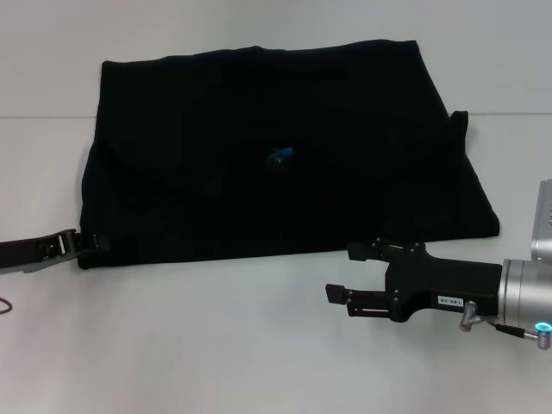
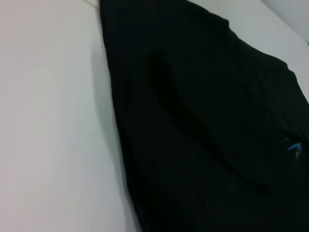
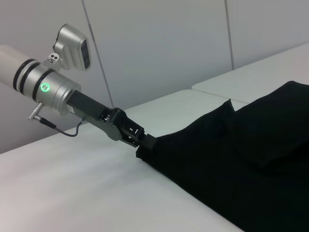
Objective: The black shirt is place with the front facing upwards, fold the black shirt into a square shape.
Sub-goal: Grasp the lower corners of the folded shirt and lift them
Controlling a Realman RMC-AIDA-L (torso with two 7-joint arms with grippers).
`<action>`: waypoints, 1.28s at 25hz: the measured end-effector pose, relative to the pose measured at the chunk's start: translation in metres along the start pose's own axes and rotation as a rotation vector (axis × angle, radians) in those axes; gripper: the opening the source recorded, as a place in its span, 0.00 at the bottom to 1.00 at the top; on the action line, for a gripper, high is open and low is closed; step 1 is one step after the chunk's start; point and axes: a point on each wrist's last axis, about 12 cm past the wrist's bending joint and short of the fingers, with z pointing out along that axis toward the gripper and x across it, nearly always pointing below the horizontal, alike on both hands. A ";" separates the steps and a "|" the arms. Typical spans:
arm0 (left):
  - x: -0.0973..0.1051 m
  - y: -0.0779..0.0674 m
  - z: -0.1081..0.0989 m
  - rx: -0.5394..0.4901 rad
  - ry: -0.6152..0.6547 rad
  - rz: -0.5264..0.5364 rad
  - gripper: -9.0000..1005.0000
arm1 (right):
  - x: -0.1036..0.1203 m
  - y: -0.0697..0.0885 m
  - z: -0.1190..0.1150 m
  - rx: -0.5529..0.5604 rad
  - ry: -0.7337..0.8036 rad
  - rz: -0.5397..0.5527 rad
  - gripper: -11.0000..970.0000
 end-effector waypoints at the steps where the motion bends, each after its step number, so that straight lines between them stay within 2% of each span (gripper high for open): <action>1: 0.000 0.000 0.000 0.001 0.001 0.006 0.37 | 0.000 0.000 0.000 0.000 0.000 0.000 0.88; 6: 0.001 -0.002 0.001 0.005 0.010 0.021 0.19 | -0.001 0.000 0.000 -0.003 -0.003 0.007 0.88; 12: 0.001 -0.002 0.001 0.005 0.011 0.030 0.01 | -0.003 -0.007 -0.003 0.036 -0.001 0.069 0.88; 14: 0.001 -0.002 0.000 0.004 0.014 0.034 0.01 | -0.006 -0.012 -0.008 0.068 -0.003 0.123 0.88; 17: 0.001 -0.001 0.000 0.002 0.017 0.036 0.01 | -0.017 -0.031 -0.024 0.171 0.006 0.241 0.88; 26: -0.002 -0.001 -0.004 0.008 0.018 0.047 0.01 | -0.067 -0.080 -0.095 0.412 0.169 0.702 0.88; 29: -0.004 -0.001 -0.005 0.009 0.015 0.052 0.01 | -0.080 -0.095 -0.114 0.547 0.217 0.748 0.88; 32: -0.004 -0.001 -0.005 0.010 0.015 0.053 0.01 | -0.083 -0.101 -0.115 0.591 0.232 0.742 0.88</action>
